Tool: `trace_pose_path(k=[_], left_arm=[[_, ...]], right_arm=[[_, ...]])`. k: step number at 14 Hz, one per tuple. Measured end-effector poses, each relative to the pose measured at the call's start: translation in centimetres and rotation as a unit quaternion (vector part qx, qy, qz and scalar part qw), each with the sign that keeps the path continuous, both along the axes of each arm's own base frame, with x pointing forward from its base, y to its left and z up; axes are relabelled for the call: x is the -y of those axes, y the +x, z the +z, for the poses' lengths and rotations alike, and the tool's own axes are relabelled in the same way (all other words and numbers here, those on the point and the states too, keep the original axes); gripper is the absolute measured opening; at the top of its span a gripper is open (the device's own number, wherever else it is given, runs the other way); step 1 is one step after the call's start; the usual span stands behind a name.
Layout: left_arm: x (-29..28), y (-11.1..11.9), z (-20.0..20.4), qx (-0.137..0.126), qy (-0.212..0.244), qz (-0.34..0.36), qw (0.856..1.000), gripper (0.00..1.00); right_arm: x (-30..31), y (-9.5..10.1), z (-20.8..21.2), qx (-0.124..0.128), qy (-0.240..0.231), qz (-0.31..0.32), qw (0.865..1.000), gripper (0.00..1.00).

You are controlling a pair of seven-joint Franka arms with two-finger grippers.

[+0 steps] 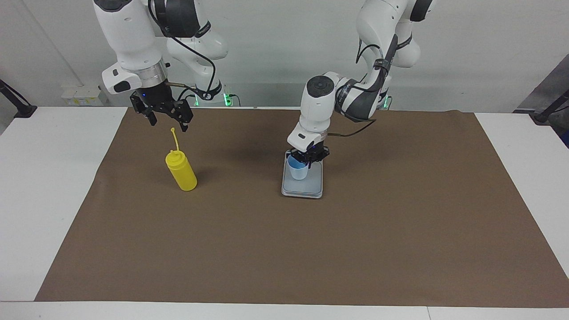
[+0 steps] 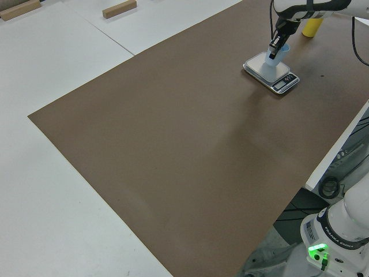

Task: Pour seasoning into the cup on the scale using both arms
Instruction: 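Carry the blue cup with the left gripper onto the scale, then release the cup and withdraw the left gripper while the right gripper opens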

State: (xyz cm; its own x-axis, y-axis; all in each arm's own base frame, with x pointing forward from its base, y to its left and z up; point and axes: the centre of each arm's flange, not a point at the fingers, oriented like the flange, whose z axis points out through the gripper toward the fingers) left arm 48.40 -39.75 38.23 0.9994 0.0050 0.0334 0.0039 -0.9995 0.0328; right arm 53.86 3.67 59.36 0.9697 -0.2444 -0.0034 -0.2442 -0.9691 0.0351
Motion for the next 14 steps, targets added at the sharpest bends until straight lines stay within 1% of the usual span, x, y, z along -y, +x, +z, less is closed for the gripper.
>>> trace_pose_path(k=[4, 5, 8, 9, 11, 12, 14], left_arm=[[-0.3, 0.5, 0.3, 0.005, -0.003, 0.006, 1.000, 0.54], [-0.9, 1.1, 0.9, 0.011, -0.006, 0.013, 1.000, 0.70], [-4.8, 4.0, 4.4, 0.035, -0.015, 0.045, 0.998, 1.00], [-6.8, 4.9, 5.7, 0.039, -0.013, 0.045, 0.998, 1.00], [-11.1, 6.3, 7.9, 0.037, 0.000, 0.024, 0.999, 1.00], [-12.7, 6.6, 8.7, 0.034, 0.006, 0.011, 0.999, 1.00], [-15.7, 7.3, 10.3, 0.032, 0.015, -0.016, 0.999, 1.00]], right_arm=[[1.4, 0.0, -0.1, -0.004, 0.003, -0.014, 1.000, 1.00], [2.0, 0.0, -0.1, -0.004, 0.012, -0.022, 1.000, 1.00], [5.6, 0.3, 0.2, 0.010, 0.052, -0.078, 0.996, 1.00], [7.0, 0.4, 0.2, 0.013, 0.057, -0.104, 0.993, 1.00], [8.8, 0.6, -0.6, 0.007, 0.065, -0.164, 0.984, 1.00], [9.4, 1.0, -1.4, 0.002, 0.077, -0.197, 0.977, 1.00], [11.2, 2.0, -3.6, -0.016, 0.111, -0.267, 0.957, 1.00]])
